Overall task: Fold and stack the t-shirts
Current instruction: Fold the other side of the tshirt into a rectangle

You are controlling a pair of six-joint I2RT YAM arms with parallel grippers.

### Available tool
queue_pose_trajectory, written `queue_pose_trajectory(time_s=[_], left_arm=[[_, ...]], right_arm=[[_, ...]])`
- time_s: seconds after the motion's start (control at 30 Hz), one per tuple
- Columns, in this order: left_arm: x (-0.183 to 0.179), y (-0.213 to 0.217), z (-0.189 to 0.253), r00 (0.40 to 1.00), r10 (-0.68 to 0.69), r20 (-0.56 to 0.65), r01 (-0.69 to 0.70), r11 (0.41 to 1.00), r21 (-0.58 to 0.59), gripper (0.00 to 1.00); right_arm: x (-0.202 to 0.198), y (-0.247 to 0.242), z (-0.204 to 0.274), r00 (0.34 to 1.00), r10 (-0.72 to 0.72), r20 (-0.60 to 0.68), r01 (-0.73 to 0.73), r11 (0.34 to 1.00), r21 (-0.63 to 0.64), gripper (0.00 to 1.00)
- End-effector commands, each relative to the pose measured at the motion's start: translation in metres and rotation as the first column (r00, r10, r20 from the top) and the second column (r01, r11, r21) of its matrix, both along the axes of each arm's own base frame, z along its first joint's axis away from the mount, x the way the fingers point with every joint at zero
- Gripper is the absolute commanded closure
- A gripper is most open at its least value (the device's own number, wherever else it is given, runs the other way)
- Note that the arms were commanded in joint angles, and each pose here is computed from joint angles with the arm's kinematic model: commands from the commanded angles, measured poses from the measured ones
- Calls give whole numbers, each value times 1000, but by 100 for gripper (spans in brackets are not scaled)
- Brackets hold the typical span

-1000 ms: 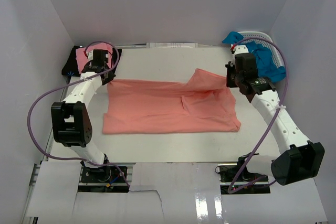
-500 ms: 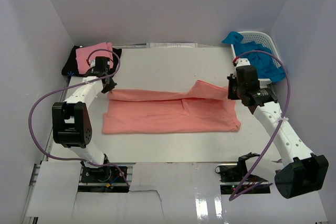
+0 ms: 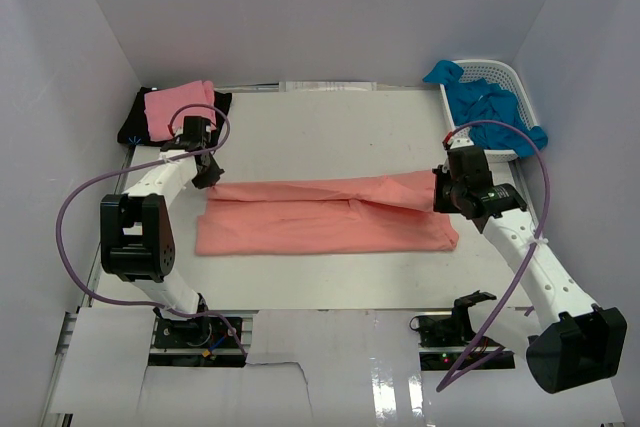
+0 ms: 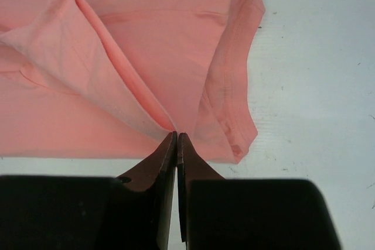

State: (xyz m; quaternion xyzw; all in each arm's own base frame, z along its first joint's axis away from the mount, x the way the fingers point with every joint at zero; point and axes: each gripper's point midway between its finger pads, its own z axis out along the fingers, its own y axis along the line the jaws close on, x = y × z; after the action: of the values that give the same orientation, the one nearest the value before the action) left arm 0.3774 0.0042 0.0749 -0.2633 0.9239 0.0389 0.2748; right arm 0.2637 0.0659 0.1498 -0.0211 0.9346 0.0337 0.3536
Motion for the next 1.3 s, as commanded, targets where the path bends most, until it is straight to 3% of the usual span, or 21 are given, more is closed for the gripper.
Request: queue_pose_trajectory(time_s=[0.0,0.53,0.9,1.07,1.27], left_arm=[[-5,-3,7,1000,3,20,-2,1000,-24,100],[-36,-12,-23,997,-17,-80,12,997,-73,100],[-45,5,-34,988,32,-151,-30,999,14,100],[-43,17,-32,982,65,-176,-53,996,76,100],[-24,24,-14,988,77,-131,-62,991,115,100]], right_arm=[[-7,-5,-2,1000,-18,-15,18,1000,-7,92],[-29,1,-33,947,84,-311,-112,991,-73,92],[-32,15,-52,884,108,-455,-202,966,-163,92],[-29,8,-59,847,61,-528,-238,932,-274,92],[-19,-14,-49,865,-55,-499,-184,890,-416,92]])
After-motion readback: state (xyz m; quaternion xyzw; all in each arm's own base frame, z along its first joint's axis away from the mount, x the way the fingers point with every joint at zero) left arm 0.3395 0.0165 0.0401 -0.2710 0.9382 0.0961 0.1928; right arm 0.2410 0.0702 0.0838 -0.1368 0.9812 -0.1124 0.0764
